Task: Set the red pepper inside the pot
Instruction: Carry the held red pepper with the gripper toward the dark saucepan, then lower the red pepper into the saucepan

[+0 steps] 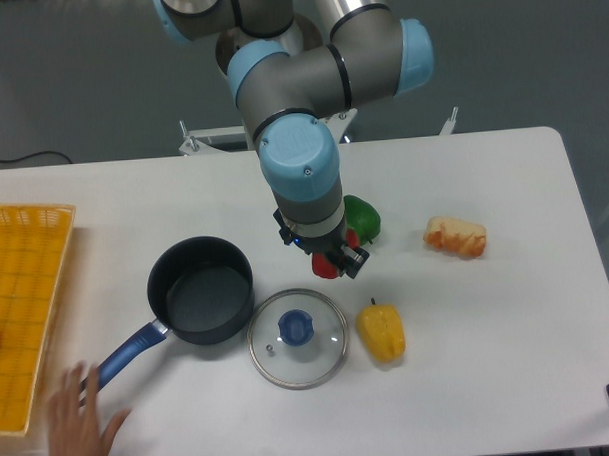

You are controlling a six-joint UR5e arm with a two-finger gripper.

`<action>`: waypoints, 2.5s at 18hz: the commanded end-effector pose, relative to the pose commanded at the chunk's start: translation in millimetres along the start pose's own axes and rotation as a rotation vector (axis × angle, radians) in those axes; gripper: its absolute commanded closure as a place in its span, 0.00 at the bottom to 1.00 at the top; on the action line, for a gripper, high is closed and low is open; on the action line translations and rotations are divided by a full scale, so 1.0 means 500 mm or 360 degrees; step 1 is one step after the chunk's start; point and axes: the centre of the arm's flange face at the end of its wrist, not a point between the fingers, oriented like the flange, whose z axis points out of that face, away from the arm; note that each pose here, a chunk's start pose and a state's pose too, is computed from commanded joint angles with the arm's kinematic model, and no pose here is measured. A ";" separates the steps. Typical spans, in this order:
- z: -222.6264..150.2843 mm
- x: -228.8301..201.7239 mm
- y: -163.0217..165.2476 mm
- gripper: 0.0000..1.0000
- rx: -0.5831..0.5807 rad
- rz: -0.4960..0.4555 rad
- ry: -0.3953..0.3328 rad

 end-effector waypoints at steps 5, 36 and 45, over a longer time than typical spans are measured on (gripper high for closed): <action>0.007 0.008 -0.003 0.55 0.0036 -0.0055 0.0003; 0.023 0.293 -0.212 0.55 0.0104 -0.0243 0.0053; 0.081 0.351 -0.248 0.55 0.0030 -0.0200 0.0073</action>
